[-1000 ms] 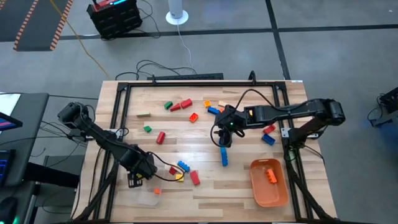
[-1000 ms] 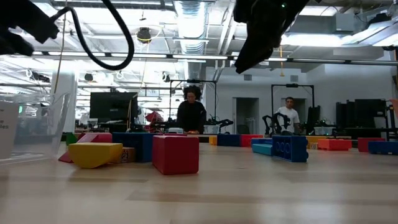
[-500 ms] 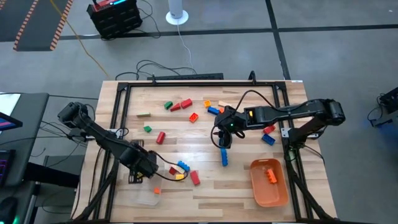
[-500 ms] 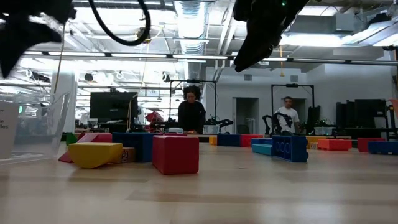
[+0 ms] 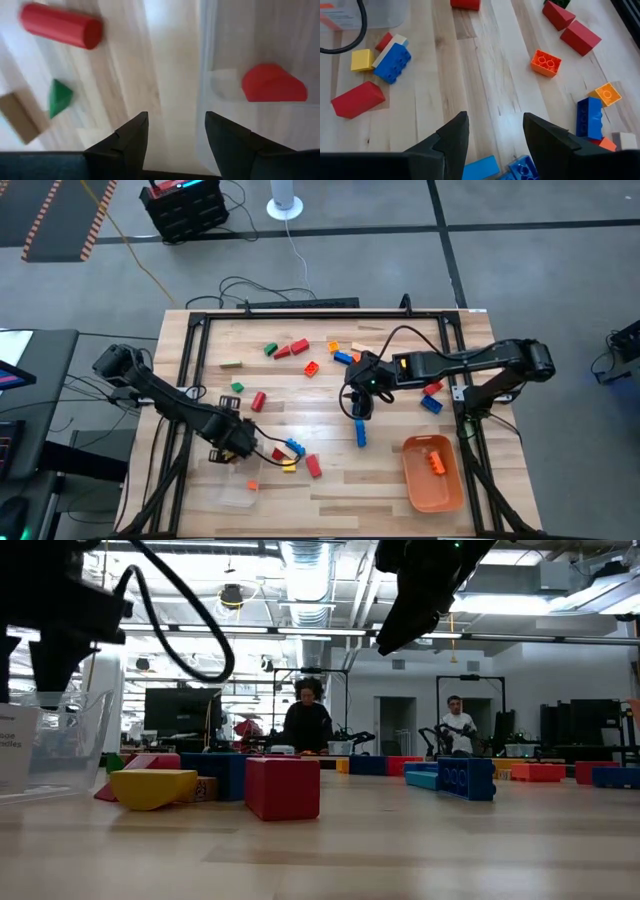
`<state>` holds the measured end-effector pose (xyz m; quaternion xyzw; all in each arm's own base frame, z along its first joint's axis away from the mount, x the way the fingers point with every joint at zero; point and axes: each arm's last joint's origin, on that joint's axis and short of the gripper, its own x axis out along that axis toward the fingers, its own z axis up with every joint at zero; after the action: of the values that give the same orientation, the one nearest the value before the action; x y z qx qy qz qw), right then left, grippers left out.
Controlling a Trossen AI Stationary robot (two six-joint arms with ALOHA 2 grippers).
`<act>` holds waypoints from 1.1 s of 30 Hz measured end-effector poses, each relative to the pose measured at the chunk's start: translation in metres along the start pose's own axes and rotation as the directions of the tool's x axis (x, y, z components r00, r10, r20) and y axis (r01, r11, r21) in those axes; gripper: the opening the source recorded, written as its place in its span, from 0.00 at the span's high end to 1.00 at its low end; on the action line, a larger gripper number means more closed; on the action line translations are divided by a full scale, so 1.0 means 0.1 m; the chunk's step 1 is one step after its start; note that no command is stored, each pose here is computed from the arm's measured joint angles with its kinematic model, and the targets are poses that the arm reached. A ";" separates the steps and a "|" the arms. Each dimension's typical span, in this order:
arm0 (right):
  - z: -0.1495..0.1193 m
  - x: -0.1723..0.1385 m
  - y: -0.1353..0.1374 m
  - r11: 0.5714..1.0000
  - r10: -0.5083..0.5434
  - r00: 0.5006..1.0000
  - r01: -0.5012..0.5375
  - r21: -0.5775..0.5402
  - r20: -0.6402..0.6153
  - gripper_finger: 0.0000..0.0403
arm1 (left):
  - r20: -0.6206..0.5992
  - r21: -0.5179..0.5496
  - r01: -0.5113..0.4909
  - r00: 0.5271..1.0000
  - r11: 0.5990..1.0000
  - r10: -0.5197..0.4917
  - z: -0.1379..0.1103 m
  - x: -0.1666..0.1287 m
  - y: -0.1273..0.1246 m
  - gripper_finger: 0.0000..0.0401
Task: Sort blocks by size
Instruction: Put the small green block into the transparent bin
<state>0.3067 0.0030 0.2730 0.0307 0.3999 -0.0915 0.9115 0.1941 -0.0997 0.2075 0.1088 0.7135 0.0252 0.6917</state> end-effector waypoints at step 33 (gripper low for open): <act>0.01 0.00 0.01 1.000 0.004 1.000 -0.004 0.009 0.017 0.46 | -0.139 -0.219 0.116 0.979 0.969 -0.149 -0.04 -0.21 0.06 0.60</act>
<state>0.3079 0.0036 0.2740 0.0346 0.3919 -0.0917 0.9148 0.1909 -0.0976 0.2296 -0.0150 0.7640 0.0621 0.6420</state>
